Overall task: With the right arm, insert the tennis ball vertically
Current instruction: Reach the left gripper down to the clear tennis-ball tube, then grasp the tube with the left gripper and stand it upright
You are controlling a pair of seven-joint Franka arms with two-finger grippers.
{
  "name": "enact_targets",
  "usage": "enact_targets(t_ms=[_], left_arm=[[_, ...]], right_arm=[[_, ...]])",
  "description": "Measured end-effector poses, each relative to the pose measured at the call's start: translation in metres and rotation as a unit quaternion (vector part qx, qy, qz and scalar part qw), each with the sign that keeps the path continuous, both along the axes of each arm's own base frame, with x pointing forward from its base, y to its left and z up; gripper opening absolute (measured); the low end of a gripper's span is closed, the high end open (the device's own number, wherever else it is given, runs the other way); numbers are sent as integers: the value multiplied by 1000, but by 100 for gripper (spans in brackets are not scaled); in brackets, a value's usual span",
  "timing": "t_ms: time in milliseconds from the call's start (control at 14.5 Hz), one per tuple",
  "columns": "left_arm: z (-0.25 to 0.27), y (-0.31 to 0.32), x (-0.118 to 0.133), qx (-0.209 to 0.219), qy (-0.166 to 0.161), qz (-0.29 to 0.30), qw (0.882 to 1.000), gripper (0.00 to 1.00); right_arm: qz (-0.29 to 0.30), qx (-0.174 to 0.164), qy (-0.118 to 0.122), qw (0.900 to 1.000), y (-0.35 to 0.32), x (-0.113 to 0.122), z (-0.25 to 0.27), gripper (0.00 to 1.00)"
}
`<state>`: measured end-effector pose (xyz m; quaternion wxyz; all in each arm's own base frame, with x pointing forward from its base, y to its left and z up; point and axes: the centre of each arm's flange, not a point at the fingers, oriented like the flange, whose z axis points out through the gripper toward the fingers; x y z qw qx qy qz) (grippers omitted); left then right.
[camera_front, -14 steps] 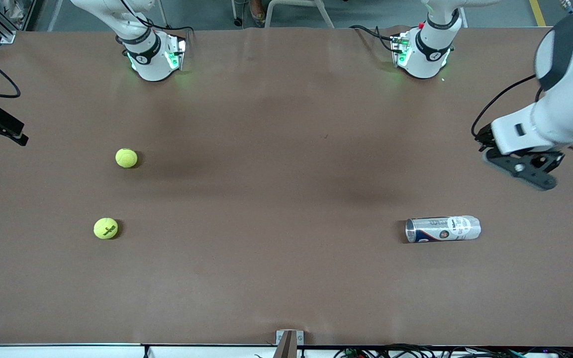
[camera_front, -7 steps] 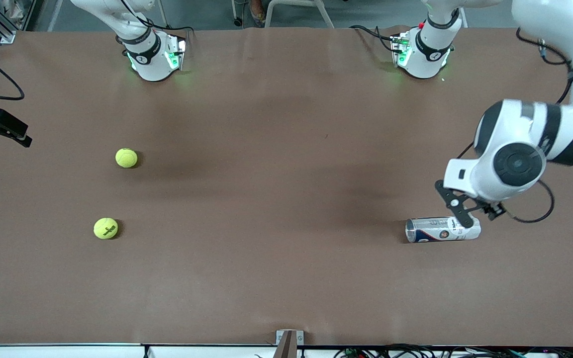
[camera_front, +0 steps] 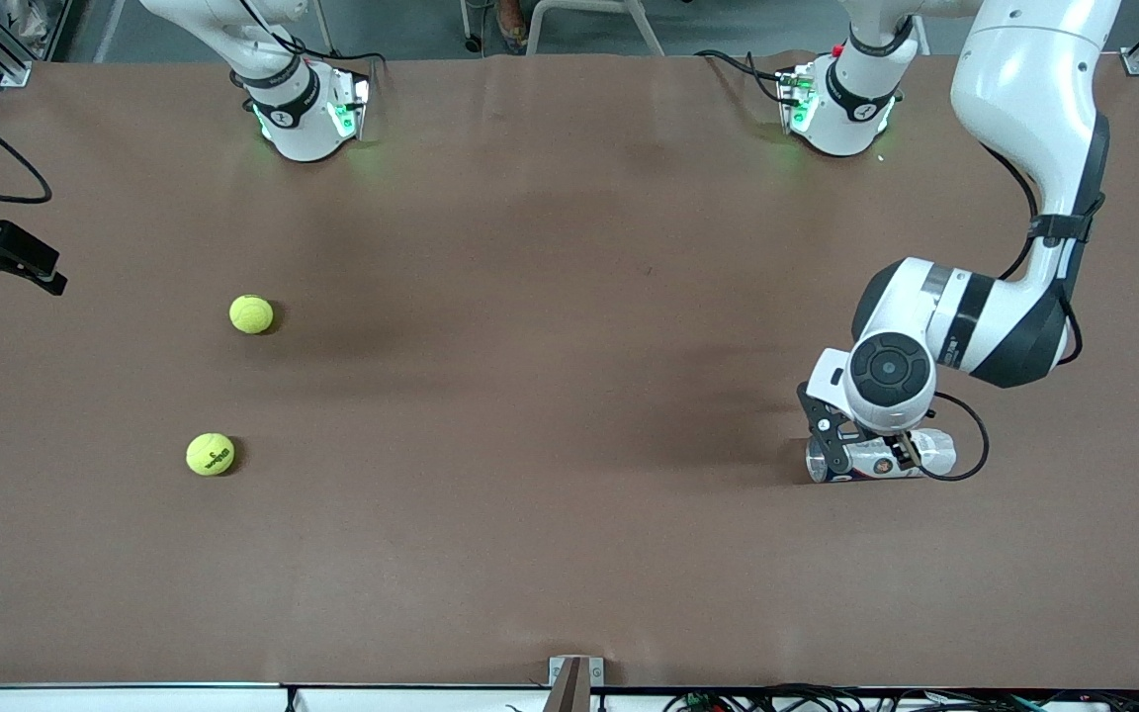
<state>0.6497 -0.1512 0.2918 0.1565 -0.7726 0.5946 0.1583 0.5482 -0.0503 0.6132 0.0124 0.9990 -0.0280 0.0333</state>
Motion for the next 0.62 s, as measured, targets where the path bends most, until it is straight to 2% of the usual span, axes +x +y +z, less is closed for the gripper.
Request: enact_targets(t_ms=[345, 621], left_arm=[[-48, 14, 4, 67, 11, -44, 997, 100], [-77, 14, 4, 91, 14, -57, 994, 100]], right_arm=[[4, 0, 0, 1000, 5, 0, 0, 100], [4, 0, 0, 1000, 5, 0, 0, 100]])
